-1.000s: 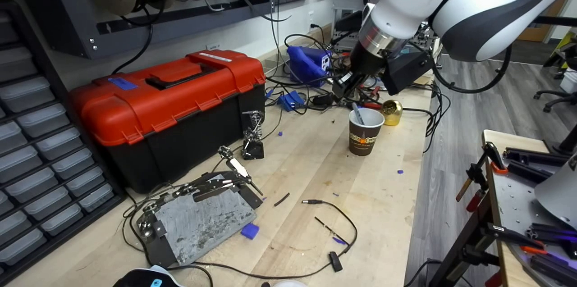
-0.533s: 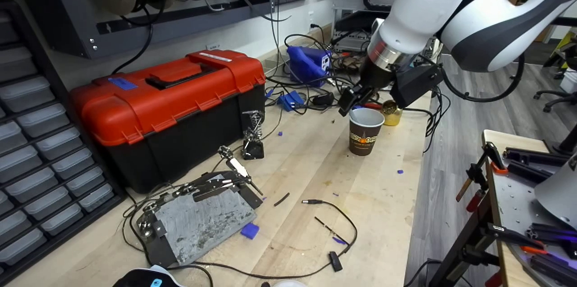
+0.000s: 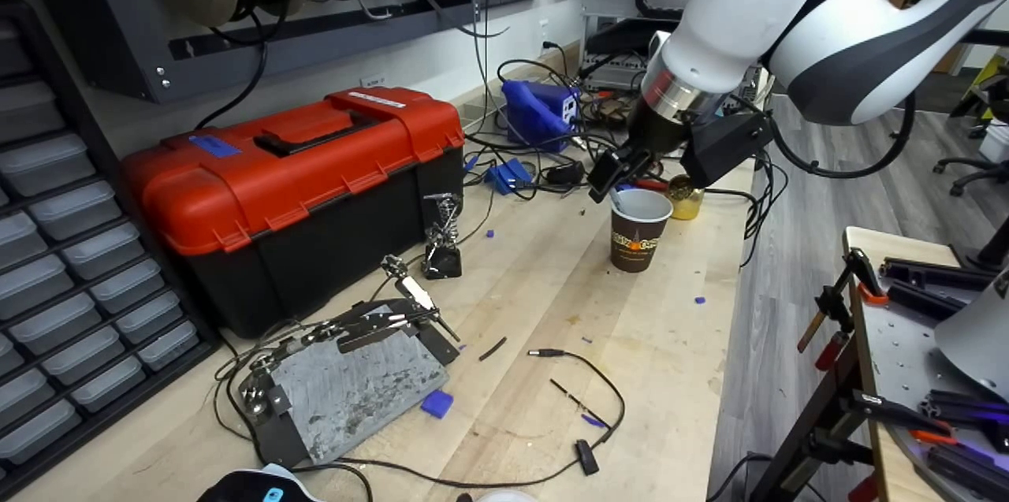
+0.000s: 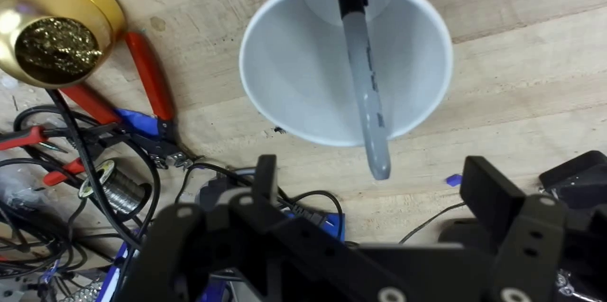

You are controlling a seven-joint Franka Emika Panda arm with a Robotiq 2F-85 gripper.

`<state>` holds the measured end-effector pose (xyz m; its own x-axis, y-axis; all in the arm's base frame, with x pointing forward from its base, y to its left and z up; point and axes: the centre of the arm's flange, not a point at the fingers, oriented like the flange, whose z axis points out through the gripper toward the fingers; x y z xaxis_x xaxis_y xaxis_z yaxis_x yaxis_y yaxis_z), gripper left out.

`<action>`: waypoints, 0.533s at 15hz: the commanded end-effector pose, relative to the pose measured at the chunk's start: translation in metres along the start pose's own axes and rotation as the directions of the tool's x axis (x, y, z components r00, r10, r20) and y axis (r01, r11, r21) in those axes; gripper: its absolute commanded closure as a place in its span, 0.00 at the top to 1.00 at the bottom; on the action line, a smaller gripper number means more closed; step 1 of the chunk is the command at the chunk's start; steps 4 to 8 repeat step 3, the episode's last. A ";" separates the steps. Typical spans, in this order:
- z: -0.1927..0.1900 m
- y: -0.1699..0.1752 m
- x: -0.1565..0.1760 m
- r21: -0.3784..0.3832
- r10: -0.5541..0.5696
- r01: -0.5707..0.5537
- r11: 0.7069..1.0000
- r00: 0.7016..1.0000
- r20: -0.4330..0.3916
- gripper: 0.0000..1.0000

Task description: Pick up the black and white pen and put it in the cup

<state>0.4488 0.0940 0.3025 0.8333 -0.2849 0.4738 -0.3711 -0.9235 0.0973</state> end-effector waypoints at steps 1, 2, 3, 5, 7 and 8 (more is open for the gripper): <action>0.000 0.000 0.000 0.000 0.000 0.000 1.000 1.000 0.000 0.99; 0.000 0.000 0.000 0.000 0.000 0.000 1.000 1.000 0.000 0.99; 0.000 0.000 0.000 0.000 0.000 0.000 1.000 1.000 0.000 0.99; 0.000 0.000 0.000 0.000 0.000 0.000 1.000 1.000 0.000 0.99; 0.000 0.000 0.000 0.000 0.000 0.000 1.000 1.000 0.000 0.99; 0.000 0.000 0.000 0.000 0.000 0.000 1.000 1.000 0.000 0.99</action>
